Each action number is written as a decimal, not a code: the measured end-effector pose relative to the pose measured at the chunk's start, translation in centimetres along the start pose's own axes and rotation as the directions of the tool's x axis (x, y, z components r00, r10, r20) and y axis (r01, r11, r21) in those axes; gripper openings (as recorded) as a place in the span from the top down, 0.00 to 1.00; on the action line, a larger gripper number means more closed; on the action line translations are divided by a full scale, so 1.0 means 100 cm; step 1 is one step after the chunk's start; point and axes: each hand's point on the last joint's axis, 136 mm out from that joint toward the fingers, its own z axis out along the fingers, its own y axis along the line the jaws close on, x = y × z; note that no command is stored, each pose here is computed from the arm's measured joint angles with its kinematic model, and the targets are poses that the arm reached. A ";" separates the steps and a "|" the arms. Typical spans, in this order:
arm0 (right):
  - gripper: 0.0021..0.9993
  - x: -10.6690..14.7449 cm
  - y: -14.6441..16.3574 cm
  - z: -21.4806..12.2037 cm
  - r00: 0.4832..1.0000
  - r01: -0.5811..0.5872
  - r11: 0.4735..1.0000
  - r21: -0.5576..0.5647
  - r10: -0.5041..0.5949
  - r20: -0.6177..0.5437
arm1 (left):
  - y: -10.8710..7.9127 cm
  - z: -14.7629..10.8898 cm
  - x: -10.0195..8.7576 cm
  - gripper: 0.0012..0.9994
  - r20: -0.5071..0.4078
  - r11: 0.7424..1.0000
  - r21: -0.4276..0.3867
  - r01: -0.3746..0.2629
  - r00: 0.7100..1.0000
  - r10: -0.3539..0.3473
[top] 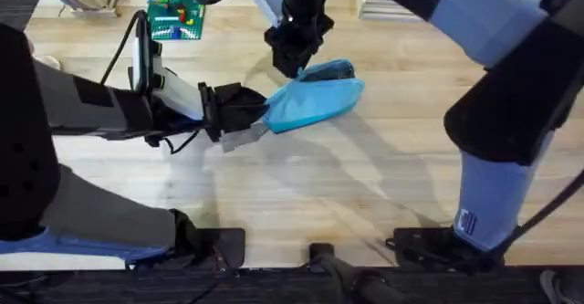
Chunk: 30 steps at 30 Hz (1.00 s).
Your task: Unzip the bag, pick up the pens from the table one at a time and place them inside, then zip the bag closed.
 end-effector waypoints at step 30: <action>0.97 0.030 -0.104 -0.002 0.980 -0.196 0.980 0.028 0.196 -0.027 | -0.001 0.001 0.000 0.96 0.000 1.000 0.003 0.003 1.000 -0.003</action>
